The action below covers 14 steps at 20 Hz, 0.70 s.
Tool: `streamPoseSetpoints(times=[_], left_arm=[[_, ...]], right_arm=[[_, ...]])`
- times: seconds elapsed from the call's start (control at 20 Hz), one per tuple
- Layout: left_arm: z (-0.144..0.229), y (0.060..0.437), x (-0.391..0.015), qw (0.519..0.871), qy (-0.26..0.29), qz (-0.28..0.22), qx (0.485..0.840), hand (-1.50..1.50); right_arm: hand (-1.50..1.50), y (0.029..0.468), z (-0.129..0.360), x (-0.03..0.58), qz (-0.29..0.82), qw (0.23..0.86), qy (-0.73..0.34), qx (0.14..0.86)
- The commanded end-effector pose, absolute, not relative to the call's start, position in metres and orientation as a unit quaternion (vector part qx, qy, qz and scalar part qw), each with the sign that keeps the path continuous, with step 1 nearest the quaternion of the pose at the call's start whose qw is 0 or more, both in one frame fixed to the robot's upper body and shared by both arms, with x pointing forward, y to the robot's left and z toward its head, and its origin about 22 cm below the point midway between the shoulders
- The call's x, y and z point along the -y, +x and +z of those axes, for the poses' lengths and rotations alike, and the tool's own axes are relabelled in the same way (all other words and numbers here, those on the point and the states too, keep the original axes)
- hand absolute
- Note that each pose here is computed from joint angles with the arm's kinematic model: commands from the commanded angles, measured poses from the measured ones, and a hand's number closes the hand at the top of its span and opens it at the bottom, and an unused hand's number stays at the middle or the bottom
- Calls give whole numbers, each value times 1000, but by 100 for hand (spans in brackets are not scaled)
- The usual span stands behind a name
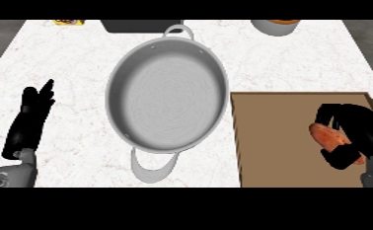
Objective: Pick the sweet potato from the tray and place it in the pot
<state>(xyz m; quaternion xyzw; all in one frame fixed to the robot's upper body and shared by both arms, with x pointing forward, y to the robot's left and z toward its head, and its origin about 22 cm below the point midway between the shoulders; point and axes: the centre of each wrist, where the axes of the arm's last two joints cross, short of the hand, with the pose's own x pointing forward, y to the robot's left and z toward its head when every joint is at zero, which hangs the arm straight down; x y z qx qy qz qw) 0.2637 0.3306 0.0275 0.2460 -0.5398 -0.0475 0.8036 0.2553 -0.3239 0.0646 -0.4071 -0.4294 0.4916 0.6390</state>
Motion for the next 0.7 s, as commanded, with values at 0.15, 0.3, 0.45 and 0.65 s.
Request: streamPoseSetpoints(times=[0.15, 0.3, 0.45, 0.65], left_arm=[[30, 270, -334, 803, 247, -51, 540, 0], [17, 256, -314, 807, 244, -44, 536, 0], [23, 265, -326, 809, 252, -34, 530, 0], [31, 266, -327, 807, 239, -43, 539, 0]], right_arm=[[150, 243, 87, 309, 498, 557, -453, 486], [150, 225, 117, 302, 460, 541, -474, 522], [150, 214, 153, 284, 392, 495, -461, 624], [150, 217, 190, 272, 333, 444, -421, 718]])
